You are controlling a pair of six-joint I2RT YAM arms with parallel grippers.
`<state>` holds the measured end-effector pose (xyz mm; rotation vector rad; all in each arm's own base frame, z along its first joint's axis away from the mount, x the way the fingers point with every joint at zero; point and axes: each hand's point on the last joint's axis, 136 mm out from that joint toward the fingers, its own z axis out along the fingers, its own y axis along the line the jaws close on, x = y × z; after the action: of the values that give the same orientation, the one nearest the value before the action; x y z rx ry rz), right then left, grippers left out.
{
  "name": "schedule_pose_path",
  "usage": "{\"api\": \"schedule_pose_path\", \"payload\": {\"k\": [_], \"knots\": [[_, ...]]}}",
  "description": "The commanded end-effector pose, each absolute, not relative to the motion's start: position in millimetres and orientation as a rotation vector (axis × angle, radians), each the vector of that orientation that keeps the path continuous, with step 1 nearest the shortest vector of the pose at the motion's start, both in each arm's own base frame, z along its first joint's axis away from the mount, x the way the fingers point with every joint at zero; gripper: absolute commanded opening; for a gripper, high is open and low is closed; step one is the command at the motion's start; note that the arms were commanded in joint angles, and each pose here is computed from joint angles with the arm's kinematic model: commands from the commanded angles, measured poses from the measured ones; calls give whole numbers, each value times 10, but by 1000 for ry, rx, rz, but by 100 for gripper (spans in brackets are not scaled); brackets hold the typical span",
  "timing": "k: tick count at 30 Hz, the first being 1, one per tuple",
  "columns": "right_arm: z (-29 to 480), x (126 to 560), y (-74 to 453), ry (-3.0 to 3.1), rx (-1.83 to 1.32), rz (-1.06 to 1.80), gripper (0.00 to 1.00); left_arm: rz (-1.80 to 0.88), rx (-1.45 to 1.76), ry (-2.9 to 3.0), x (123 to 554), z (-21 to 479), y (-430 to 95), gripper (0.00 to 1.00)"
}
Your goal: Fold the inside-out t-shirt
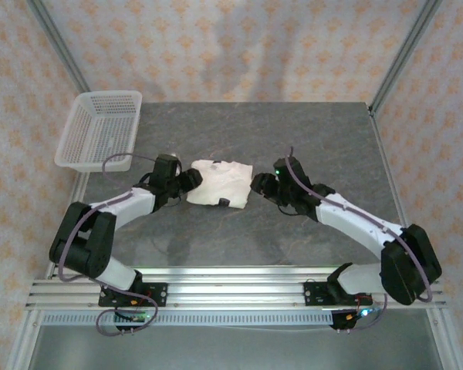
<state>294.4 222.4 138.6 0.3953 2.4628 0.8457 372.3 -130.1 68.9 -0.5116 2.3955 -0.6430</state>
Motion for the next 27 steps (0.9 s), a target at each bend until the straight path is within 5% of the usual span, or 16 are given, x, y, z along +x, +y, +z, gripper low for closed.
{"api": "schedule_pose_path", "payload": {"k": [1,8,18,22,27], "knots": [[1459,2894,2128,2402,483,881,54,-732,-483,2374,3776,646,-1494,55],[1109,2742,1797,2366,756,839,55,-953,-347,2345,3867,678,-2563,47],[1010,2598,1037,2128,1166,876,73,-1049,-182,2250,4289,813,-4294,52],[1045,2602,791,2032,1280,934,76,-1043,-159,2211,4348,960,-4403,58],[1018,2695,674,1979,1350,1021,77,-945,-124,2093,4294,1654,-3915,63]]}}
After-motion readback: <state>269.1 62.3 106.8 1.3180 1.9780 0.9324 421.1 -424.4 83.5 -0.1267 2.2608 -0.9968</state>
